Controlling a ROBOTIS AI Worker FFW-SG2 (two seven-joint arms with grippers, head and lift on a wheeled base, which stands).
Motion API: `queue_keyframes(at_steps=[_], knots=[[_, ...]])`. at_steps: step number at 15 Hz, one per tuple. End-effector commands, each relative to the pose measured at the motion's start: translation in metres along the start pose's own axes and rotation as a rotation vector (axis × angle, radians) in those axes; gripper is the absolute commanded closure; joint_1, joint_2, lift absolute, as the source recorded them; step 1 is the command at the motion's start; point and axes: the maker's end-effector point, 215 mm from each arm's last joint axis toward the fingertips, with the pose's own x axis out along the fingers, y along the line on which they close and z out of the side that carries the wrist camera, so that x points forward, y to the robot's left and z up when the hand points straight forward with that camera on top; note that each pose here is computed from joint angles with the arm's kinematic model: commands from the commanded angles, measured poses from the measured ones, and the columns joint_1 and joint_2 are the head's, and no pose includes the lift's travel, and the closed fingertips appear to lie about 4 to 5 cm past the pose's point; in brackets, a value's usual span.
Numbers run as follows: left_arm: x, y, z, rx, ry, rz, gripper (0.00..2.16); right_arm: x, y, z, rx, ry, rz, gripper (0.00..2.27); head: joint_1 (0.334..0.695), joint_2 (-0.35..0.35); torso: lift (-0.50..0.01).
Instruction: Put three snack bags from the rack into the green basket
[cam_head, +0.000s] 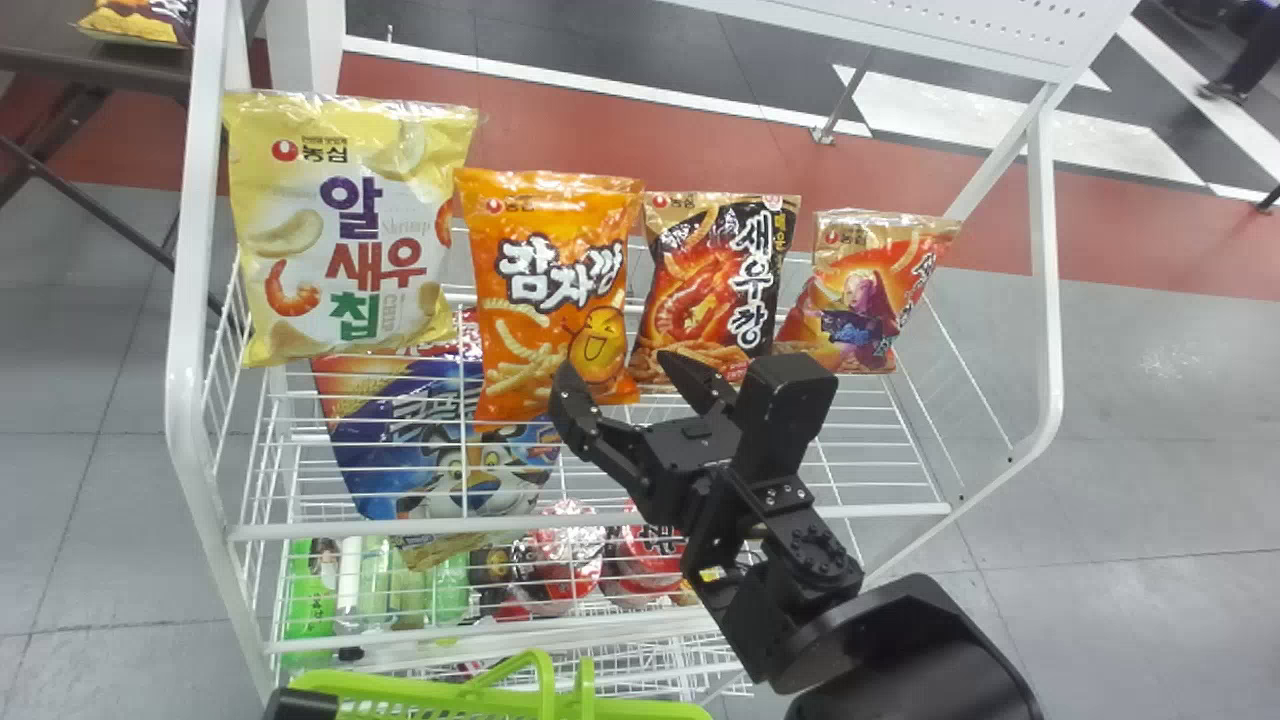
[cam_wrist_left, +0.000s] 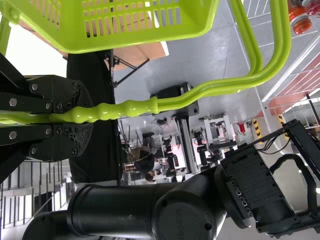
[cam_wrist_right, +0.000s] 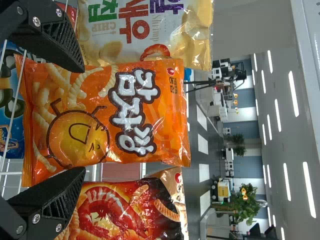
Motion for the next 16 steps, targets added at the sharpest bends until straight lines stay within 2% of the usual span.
queue_keyframes(at_steps=[1, 6, 9, 16], knots=[[0.0, 0.0, -0.003, -0.011, 0.009, 0.001, 1.89, 0.001, 0.003, 0.001, 0.001, -0.001, 0.005, 0.12, 0.695, -0.35, 0.0], [0.0, 0.001, -0.009, -0.034, 0.03, 0.009, 1.89, 0.007, 0.0, 0.003, -0.004, -0.014, 0.004, 0.13, 0.695, -0.35, 0.0], [0.0, -0.001, -0.007, -0.026, 0.029, 0.006, 1.89, 0.013, -0.001, 0.009, 0.001, -0.032, 0.003, 0.13, 0.695, -0.35, 0.0], [-0.001, 0.001, -0.007, -0.033, 0.028, 0.009, 1.89, 0.079, 0.012, 0.011, 0.002, -0.033, 0.025, 0.13, 0.695, -0.35, 0.0]])
